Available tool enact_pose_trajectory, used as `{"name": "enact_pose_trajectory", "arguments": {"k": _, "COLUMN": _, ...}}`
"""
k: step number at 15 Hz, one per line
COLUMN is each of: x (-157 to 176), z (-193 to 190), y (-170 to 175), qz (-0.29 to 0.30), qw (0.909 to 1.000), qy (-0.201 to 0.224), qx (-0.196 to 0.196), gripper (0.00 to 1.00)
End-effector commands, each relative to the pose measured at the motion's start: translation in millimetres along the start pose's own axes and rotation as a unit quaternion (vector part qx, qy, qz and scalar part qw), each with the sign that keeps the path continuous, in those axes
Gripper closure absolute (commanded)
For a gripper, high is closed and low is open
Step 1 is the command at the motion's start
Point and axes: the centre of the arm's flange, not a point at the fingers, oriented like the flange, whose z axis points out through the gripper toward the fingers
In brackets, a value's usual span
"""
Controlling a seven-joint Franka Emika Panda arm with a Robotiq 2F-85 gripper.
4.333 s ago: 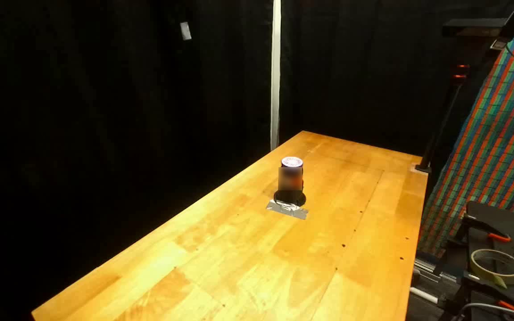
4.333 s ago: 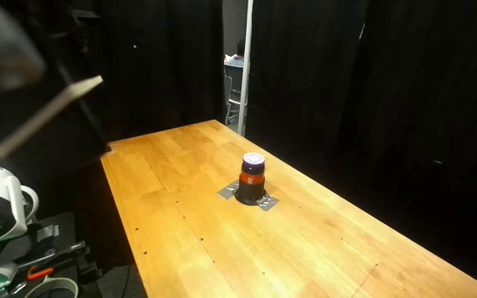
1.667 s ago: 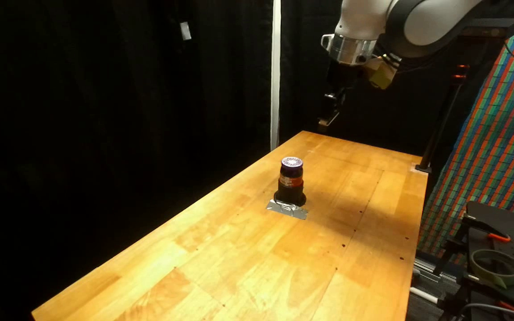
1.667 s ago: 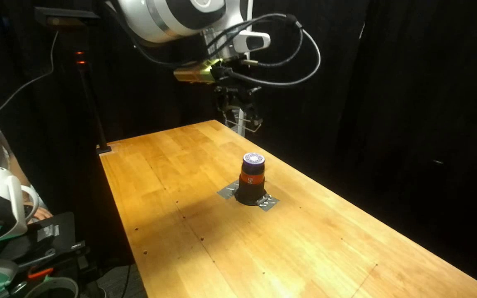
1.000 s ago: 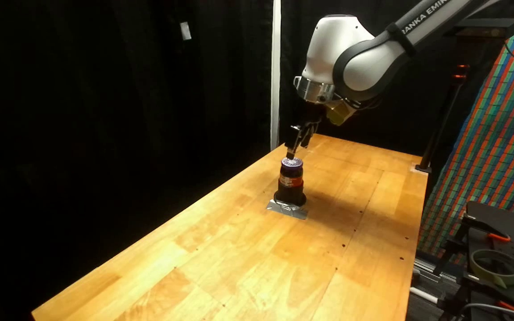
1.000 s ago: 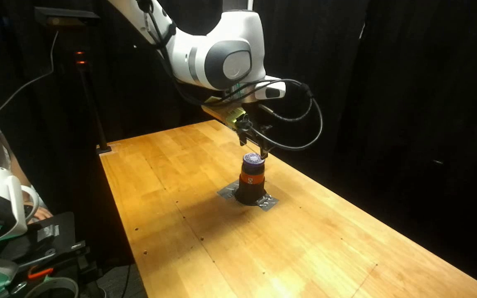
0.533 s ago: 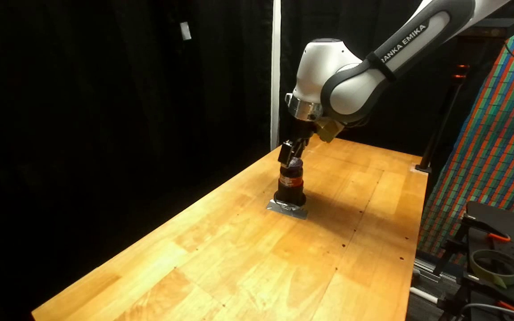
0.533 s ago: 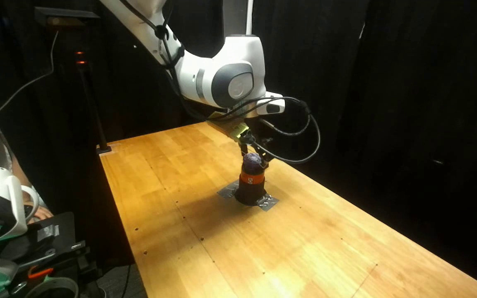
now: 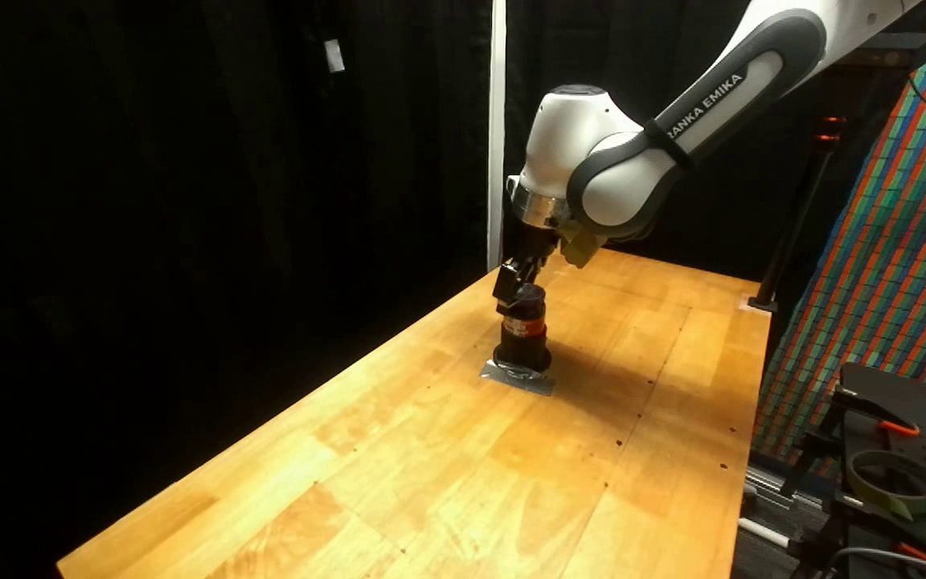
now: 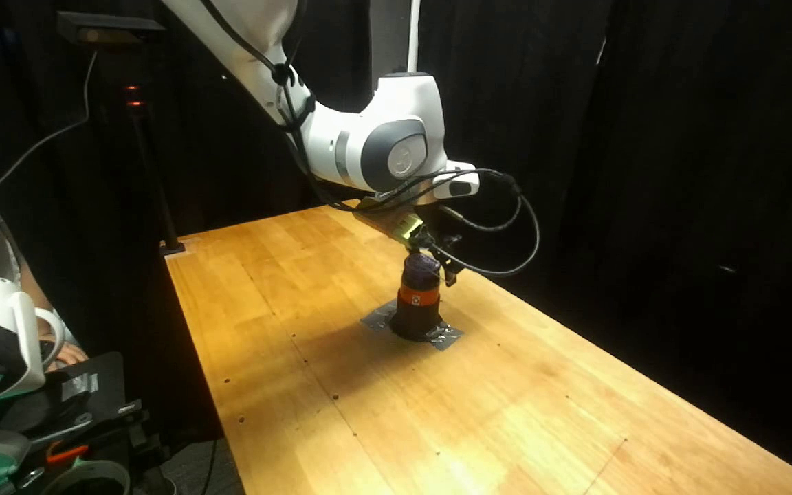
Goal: Put the rubber band on the cup
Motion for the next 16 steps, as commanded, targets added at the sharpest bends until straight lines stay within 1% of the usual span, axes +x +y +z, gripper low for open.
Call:
{"name": "enact_pose_trajectory", "arguments": {"k": 1, "x": 15, "z": 7, "y": 1, "qz": -0.005, "qw": 0.9996, "qy": 0.025, "qx": -0.013, "gripper": 0.0}}
{"name": "enact_pose_trajectory", "arguments": {"k": 5, "x": 17, "z": 11, "y": 1, "qz": -0.004, "qw": 0.9992, "qy": 0.035, "qx": -0.019, "gripper": 0.0}}
{"name": "enact_pose_trajectory", "arguments": {"k": 7, "x": 17, "z": 14, "y": 3, "qz": -0.005, "qw": 0.9993, "qy": 0.029, "qx": -0.021, "gripper": 0.0}}
{"name": "enact_pose_trajectory", "arguments": {"k": 11, "x": 11, "z": 17, "y": 6, "qz": -0.007, "qw": 0.9997, "qy": 0.011, "qx": -0.019, "gripper": 0.0}}
{"name": "enact_pose_trajectory", "arguments": {"k": 16, "x": -5, "z": 3, "y": 9, "qz": -0.013, "qw": 0.9993, "qy": -0.035, "qx": -0.007, "gripper": 0.0}}
